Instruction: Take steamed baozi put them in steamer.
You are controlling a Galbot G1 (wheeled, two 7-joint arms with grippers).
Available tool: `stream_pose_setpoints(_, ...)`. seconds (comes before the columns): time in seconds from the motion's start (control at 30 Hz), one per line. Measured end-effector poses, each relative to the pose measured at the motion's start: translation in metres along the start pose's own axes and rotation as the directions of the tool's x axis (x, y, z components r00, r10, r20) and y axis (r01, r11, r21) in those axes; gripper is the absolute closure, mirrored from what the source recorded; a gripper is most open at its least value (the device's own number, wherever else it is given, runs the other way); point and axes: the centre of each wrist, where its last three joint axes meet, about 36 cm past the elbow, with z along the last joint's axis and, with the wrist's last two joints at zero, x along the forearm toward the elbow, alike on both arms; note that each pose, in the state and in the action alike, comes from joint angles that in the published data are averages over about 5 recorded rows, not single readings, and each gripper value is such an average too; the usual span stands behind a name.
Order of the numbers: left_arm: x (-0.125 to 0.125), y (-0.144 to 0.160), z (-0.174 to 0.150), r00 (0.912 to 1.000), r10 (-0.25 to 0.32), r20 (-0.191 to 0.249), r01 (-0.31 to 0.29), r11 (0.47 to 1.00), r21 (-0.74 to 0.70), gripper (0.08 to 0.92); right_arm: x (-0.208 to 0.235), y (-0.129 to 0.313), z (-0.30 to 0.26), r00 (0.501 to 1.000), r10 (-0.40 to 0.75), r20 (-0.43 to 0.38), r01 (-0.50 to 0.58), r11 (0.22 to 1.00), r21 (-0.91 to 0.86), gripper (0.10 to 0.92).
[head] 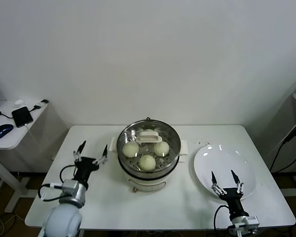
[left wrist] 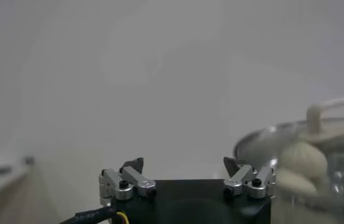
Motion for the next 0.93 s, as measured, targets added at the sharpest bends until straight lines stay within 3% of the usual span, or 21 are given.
stream_pose_setpoints(0.37, 0.022, 0.010, 0.078, 0.9982, -0.009, -0.060, 0.018, 0.991, 0.136, 0.177, -0.002, -0.002, 0.000, 1.000, 0.022, -0.004, -0.023, 0.999, -0.034, 0.199)
stream_pose_setpoints(0.93, 0.042, 0.011, 0.109, 0.9981, -0.031, -0.053, 0.039, 0.985, 0.168, 0.177, 0.001, -0.001, 0.003, 0.999, 0.027, -0.022, -0.028, 0.998, -0.047, 0.200)
